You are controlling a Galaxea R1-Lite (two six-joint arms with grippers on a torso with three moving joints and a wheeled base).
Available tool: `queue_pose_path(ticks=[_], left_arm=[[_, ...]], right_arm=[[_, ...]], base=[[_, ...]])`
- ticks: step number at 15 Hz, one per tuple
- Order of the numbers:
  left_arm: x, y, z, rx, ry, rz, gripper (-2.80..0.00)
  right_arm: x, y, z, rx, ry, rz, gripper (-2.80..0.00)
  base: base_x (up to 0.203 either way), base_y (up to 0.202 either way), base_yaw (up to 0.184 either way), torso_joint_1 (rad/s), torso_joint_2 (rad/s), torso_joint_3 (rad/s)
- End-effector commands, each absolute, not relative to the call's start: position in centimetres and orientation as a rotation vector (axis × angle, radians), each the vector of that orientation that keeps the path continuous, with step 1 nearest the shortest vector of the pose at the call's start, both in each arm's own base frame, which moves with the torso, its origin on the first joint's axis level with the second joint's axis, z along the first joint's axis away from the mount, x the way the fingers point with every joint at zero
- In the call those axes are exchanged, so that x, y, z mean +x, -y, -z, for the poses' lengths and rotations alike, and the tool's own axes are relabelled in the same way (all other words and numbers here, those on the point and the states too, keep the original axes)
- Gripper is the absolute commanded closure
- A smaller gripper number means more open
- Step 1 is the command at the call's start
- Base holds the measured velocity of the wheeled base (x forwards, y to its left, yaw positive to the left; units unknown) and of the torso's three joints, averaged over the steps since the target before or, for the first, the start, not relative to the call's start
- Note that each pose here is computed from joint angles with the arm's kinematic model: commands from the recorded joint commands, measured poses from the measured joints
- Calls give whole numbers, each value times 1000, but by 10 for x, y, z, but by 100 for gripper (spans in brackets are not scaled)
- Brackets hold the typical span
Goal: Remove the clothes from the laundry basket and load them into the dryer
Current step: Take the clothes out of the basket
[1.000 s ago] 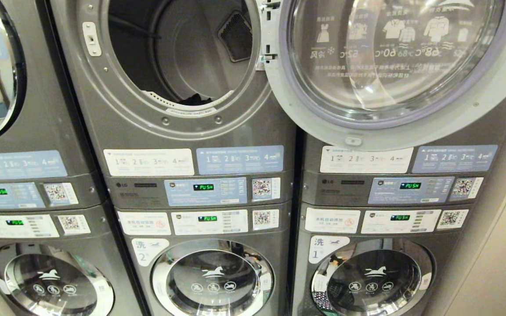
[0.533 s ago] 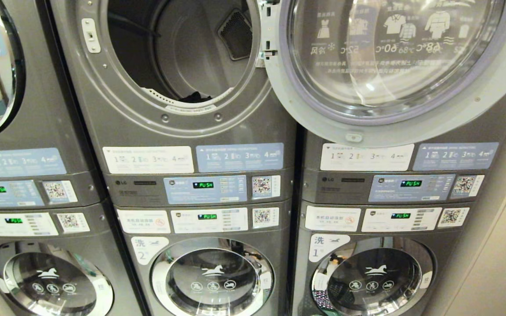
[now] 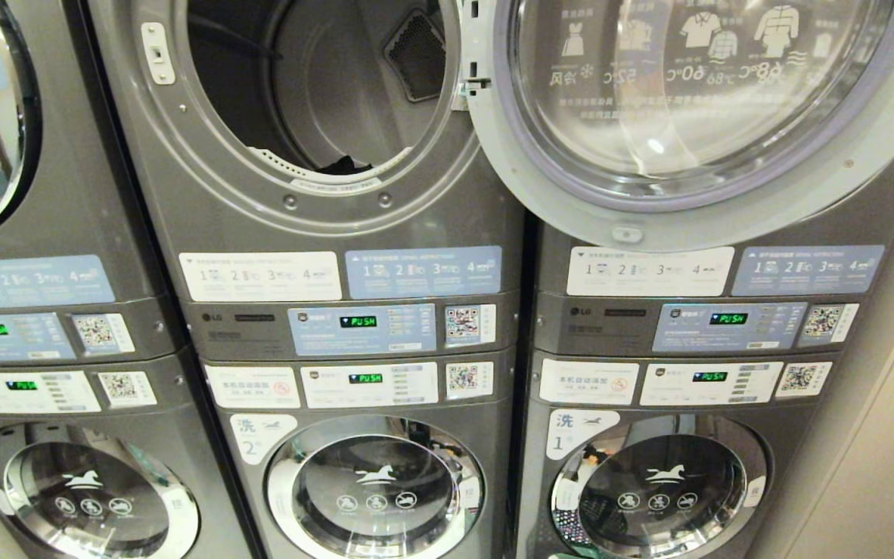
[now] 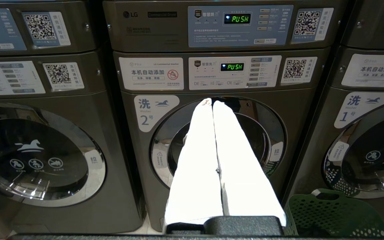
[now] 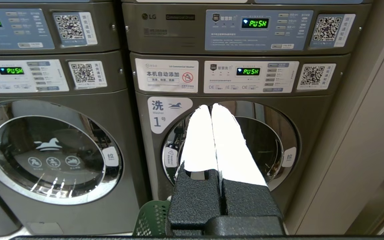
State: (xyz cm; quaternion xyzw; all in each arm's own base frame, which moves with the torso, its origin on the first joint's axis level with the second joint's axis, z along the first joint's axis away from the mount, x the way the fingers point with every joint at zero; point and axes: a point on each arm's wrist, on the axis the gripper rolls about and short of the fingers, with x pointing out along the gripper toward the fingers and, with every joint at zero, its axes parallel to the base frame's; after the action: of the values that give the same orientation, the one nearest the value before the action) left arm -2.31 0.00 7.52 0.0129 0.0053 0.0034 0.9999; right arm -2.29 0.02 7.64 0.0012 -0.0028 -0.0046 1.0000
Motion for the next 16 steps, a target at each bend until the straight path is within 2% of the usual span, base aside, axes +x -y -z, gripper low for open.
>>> queue_pose_path(ticks=[1,16], left_arm=[[-23,0,-75,26,-9,-9,0],[-23,0,-75,32,-11,-6,0]], right_arm=[[-23,0,-76,3,6,9,0],[-23,0,-76,5,6,9,0]], base=[[0,0,0,-80,188,101],[0,0,0,-111,245,132]])
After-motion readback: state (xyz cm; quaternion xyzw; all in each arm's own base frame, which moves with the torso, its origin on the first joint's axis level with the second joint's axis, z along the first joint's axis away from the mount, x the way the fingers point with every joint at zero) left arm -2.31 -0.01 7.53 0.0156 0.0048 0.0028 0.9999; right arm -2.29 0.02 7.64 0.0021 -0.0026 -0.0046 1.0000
